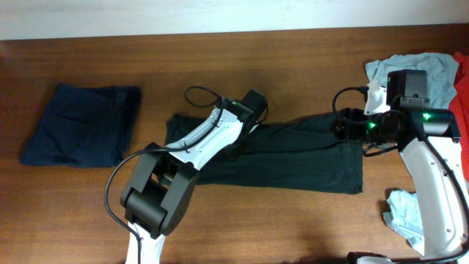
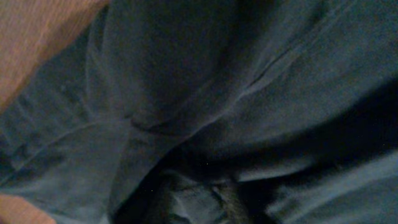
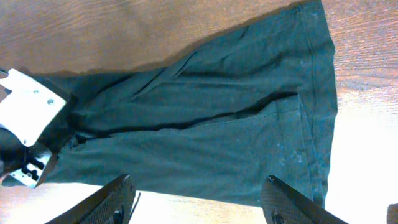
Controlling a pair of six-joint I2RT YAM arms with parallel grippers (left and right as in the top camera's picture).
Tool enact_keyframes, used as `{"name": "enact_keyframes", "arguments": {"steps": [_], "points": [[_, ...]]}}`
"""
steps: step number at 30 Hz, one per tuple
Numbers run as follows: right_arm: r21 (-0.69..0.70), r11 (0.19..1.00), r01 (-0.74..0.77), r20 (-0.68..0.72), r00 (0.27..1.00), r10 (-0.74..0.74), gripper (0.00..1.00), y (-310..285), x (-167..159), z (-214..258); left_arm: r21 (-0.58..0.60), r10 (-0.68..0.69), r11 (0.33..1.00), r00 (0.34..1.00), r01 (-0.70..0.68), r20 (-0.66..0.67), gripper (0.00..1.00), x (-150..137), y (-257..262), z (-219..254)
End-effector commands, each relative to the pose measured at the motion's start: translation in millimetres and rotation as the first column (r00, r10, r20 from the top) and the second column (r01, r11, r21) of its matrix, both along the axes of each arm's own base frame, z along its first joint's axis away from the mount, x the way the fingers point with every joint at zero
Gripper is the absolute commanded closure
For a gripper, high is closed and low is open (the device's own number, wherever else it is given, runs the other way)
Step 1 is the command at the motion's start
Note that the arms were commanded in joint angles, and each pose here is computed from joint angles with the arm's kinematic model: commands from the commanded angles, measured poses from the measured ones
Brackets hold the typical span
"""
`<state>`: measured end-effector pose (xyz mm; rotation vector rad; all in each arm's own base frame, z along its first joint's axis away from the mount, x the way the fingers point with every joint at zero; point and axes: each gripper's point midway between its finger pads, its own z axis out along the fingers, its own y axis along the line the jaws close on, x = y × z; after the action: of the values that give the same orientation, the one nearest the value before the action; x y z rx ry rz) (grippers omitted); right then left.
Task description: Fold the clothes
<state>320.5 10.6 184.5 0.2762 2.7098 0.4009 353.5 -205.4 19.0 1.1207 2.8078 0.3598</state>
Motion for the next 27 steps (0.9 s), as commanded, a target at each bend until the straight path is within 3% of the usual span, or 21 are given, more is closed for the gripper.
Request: {"name": "enact_keyframes", "arguments": {"steps": [1,3,13,21,27], "points": [[-0.014,1.000,0.004,0.003,1.000,-0.004,0.30,-3.8,1.3,0.6,0.031,0.010,0.999,1.000,-0.010,-0.014,0.92,-5.7,9.0,-9.5],[-0.014,1.000,0.004,0.003,1.000,-0.004,0.30,-3.9,1.3,0.6,0.036,0.015,0.999,1.000,-0.015,0.001,1.00,-2.5,9.3,-6.4],[-0.014,1.000,0.004,0.004,1.000,-0.004,0.30,-3.9,1.5,0.7,0.034,0.016,0.999,1.000,-0.016,0.003,1.00,3.1,4.5,52.0],[-0.015,1.000,0.004,0.014,1.000,-0.004,0.30,-4.2,3.7,1.6,0.050,0.014,0.999,0.997,-0.010,-0.080,1.00,-14.0,9.4,62.4],[-0.016,1.000,0.004,0.019,1.000,-0.004,0.30,-4.4,5.6,1.6,0.010,0.011,1.000,0.998,-0.011,-0.067,0.99,-9.2,0.9,74.3]]}}
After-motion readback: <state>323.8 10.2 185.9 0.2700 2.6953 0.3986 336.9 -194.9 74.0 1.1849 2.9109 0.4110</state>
